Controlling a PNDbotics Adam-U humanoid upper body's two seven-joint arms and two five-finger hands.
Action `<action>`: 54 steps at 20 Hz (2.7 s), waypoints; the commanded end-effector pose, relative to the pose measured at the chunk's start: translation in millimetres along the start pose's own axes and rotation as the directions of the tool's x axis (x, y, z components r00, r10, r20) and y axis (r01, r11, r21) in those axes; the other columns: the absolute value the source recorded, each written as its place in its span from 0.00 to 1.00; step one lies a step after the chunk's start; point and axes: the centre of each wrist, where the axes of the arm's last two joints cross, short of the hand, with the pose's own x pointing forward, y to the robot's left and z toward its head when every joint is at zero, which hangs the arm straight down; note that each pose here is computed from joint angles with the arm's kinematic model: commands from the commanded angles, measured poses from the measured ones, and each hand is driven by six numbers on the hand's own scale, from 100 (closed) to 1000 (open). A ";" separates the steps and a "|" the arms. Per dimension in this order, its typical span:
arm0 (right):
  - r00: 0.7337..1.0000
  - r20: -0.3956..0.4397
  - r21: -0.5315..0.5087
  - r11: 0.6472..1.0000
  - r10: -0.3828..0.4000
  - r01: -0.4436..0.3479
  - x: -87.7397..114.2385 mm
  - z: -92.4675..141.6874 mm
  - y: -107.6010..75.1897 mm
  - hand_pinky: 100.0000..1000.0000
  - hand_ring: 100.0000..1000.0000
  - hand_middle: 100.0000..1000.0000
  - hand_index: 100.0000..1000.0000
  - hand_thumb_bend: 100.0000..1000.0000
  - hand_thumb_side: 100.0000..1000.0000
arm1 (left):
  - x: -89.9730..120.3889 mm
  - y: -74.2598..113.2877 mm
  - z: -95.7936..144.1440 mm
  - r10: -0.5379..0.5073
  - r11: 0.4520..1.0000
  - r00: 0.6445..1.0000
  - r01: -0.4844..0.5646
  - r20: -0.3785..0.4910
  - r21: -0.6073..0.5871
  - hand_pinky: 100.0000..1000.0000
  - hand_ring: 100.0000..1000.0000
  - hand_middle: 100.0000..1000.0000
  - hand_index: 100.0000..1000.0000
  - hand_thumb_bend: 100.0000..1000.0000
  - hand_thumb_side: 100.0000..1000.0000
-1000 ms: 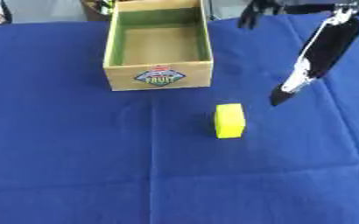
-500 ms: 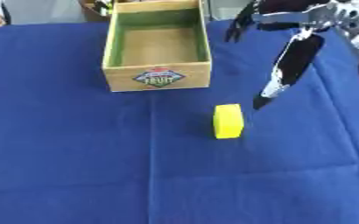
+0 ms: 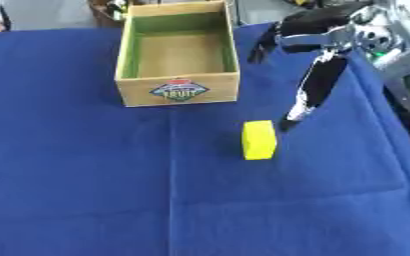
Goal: Pick up objects on the table and place them in the box.
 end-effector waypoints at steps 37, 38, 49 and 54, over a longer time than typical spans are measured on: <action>0.989 -0.032 0.069 0.987 0.146 -0.143 21.2 -19.6 22.1 0.71 0.81 0.72 0.85 0.61 0.34 | 5.6 1.5 -3.4 -0.007 1.000 1.000 0.007 0.027 -0.008 0.35 0.48 0.51 0.69 0.00 1.00; 0.989 -0.031 0.071 0.988 0.143 -0.140 21.6 -20.9 23.1 0.71 0.81 0.72 0.85 0.61 0.34 | 5.6 1.4 -3.4 -0.007 1.000 1.000 0.007 0.027 -0.007 0.35 0.48 0.51 0.69 0.00 1.00; 0.995 -0.050 0.101 0.991 0.090 -0.085 21.6 -33.4 38.7 0.69 0.80 0.69 0.84 0.61 0.34 | 5.5 0.9 -3.1 -0.004 1.000 1.000 0.004 0.026 -0.006 0.35 0.48 0.51 0.69 0.00 1.00; 0.998 -0.055 0.110 0.993 0.041 -0.035 22.9 -40.2 48.8 0.66 0.76 0.63 0.82 0.58 0.40 | 5.4 0.2 -2.9 -0.001 1.000 1.000 0.001 0.025 -0.004 0.35 0.48 0.51 0.68 0.00 1.00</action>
